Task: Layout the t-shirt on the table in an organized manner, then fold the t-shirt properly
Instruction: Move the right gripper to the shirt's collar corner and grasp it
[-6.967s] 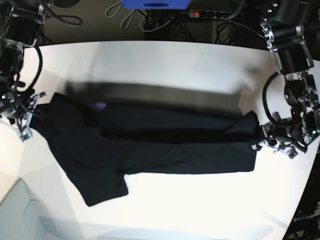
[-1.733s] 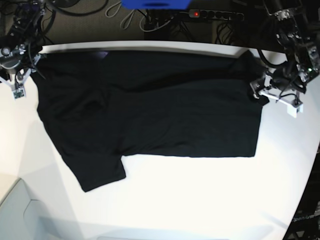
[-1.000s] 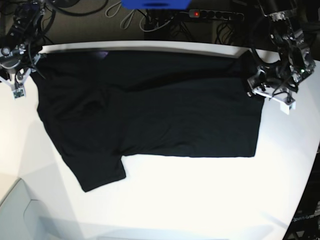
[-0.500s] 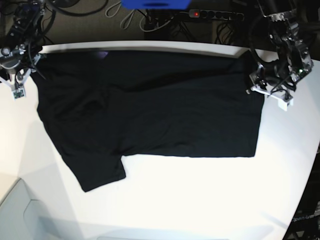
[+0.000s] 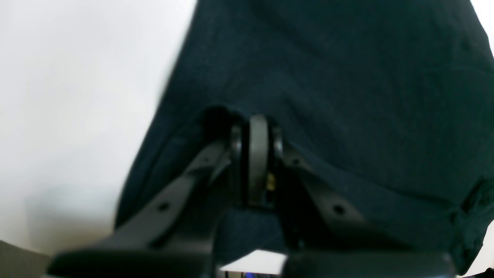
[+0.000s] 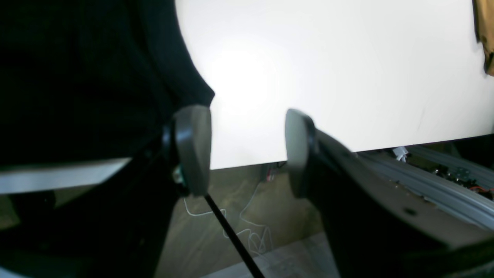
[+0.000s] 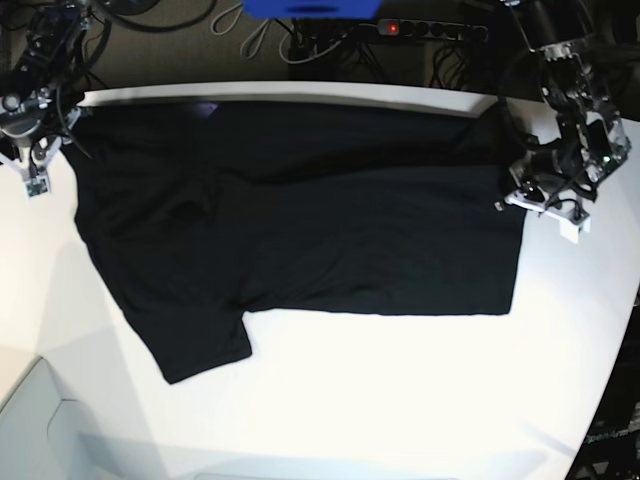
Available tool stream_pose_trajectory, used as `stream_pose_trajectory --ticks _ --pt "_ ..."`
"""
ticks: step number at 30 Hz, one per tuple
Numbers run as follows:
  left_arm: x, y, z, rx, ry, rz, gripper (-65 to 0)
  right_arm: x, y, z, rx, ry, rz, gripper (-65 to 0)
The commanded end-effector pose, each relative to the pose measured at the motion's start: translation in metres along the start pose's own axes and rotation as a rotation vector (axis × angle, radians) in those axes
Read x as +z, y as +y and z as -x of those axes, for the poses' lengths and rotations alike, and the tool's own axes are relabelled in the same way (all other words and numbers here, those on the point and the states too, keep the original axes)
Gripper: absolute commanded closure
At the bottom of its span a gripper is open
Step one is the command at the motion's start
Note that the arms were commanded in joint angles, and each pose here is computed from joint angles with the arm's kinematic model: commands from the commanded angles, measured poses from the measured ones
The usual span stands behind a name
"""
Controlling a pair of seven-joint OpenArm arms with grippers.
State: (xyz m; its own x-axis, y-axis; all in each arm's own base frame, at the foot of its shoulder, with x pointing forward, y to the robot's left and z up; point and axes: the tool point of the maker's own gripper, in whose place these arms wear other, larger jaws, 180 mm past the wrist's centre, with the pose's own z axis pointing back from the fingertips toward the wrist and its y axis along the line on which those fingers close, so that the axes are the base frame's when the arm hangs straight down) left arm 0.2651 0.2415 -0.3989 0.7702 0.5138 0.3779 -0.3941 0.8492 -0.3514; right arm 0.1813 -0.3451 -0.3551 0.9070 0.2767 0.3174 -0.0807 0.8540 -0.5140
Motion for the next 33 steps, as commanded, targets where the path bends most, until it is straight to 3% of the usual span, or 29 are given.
stream_pose_trajectory --ticks 1,9,25,33 --pt "0.009 -0.005 -0.017 -0.011 -0.051 0.011 -0.1 0.004 -0.01 -0.005 -0.004 -0.017 0.031 -30.8" --pt "0.037 -0.033 -0.045 -0.086 -0.174 0.054 -0.1 0.004 -0.009 -0.005 -0.002 -0.018 0.029 -30.8" --pt "0.035 -0.05 -0.073 -0.073 -0.202 0.093 -0.1 0.006 -0.007 -0.005 -0.005 -0.021 0.027 -30.6" --pt "0.034 -0.049 -0.069 -0.074 -0.193 0.092 -0.1 0.022 0.013 -0.031 -0.074 -0.107 0.006 -29.1"
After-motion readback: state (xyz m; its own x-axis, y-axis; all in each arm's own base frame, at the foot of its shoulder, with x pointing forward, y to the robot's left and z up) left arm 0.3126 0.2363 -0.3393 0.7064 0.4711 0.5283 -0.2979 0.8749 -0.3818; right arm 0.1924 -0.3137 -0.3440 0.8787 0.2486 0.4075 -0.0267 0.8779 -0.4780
